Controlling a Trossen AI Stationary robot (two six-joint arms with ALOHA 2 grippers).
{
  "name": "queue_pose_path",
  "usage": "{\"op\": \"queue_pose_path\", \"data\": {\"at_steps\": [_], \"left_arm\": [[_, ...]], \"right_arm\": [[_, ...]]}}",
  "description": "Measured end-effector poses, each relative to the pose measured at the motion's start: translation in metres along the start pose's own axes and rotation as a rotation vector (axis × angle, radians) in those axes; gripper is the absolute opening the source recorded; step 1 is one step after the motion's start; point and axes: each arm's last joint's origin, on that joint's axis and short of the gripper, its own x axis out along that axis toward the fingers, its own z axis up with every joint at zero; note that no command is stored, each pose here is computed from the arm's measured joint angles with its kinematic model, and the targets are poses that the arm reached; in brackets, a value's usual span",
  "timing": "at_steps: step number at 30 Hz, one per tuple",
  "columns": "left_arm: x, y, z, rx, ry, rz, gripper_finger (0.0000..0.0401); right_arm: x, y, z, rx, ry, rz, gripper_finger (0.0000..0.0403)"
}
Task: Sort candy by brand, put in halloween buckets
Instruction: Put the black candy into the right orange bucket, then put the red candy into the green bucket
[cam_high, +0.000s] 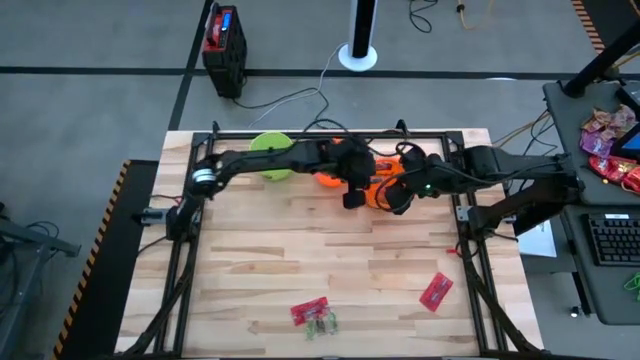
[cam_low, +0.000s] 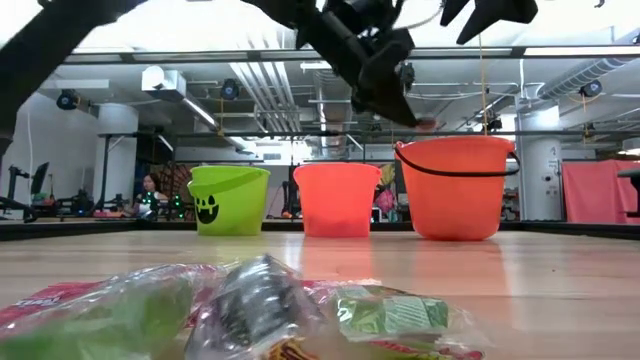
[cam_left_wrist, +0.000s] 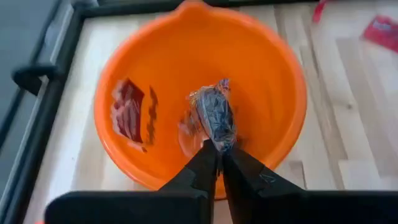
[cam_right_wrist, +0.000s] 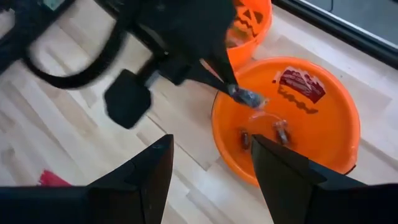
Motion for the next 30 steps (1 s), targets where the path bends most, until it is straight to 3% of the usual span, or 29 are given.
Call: {"op": "queue_pose_path", "data": {"at_steps": [10, 14, 18, 23, 30], "left_arm": [[0.016, 0.008, 0.027, 0.006, 0.053, -0.036, 0.0099], [0.012, 0.012, 0.018, 0.043, 0.111, -0.035, 0.0138], [0.003, 0.023, 0.006, 0.016, 0.226, -0.03, 0.0147], [-0.029, 0.03, 0.007, 0.002, 0.258, -0.09, 0.0129], [-0.106, 0.023, 0.022, 0.009, 0.196, -0.118, 0.0089]], "right_arm": [[-0.003, -0.002, -0.001, 0.018, 0.02, 0.015, 0.0206], [-0.004, 0.001, -0.006, 0.036, 0.056, 0.035, 0.0206], [-0.01, 0.007, -0.019, 0.103, 0.162, 0.098, 0.0206], [-0.005, 0.026, -0.054, 0.169, 0.364, 0.138, 0.0206], [0.015, 0.03, -0.138, 0.299, 0.577, -0.053, 0.0206]]}}
